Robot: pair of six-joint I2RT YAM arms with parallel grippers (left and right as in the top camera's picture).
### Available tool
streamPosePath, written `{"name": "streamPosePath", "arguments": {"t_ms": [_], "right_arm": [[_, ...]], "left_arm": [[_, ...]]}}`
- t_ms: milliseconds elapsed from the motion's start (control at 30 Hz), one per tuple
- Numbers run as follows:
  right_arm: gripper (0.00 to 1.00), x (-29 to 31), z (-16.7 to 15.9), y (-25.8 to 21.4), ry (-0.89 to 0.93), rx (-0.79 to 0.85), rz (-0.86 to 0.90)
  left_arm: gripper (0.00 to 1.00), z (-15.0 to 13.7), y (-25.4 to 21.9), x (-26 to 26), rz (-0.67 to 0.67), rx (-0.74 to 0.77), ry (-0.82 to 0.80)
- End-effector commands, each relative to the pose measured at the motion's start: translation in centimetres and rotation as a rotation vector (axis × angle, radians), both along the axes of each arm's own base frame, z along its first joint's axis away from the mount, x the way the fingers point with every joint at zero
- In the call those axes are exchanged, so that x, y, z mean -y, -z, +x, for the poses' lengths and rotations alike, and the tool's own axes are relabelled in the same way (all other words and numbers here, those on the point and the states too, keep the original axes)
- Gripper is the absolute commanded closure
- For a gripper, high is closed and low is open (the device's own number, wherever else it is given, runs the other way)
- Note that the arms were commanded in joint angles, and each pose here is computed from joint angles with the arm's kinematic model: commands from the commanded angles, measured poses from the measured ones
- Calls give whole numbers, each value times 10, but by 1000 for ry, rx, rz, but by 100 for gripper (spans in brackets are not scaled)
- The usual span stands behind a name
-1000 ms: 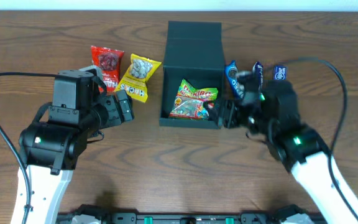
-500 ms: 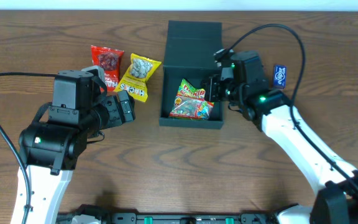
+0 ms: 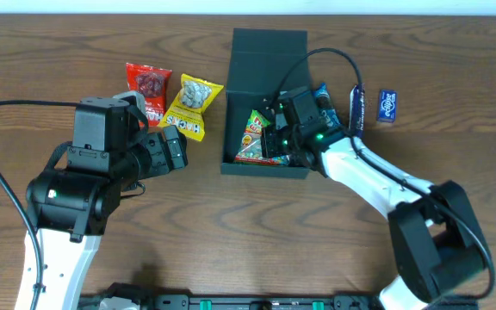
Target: Pack container
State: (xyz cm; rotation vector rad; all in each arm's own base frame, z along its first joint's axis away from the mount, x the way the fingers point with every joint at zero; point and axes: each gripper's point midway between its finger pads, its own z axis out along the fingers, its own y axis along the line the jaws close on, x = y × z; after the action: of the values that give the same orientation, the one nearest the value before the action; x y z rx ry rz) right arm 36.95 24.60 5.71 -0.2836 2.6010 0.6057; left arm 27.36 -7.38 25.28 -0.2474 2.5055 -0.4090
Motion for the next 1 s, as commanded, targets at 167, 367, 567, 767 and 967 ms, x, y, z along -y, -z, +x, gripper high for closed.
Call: {"name": "streamPosePath", "arguments": {"t_ms": [167, 367, 567, 767, 967], "right_arm": [[99, 8, 15, 22, 20, 12, -121], [99, 26, 16, 21, 28, 8, -238], [99, 22, 23, 8, 10, 29, -240], [99, -25, 28, -25, -100, 58, -22], [99, -40, 18, 14, -140, 1, -53]], "left_arm": [[5, 0, 0, -2, 27, 7, 30], [5, 0, -1, -2, 34, 10, 32], [5, 1, 1, -4, 40, 4, 28], [5, 2, 5, -3, 43, -10, 28], [5, 2, 5, -3, 42, -11, 28]]}}
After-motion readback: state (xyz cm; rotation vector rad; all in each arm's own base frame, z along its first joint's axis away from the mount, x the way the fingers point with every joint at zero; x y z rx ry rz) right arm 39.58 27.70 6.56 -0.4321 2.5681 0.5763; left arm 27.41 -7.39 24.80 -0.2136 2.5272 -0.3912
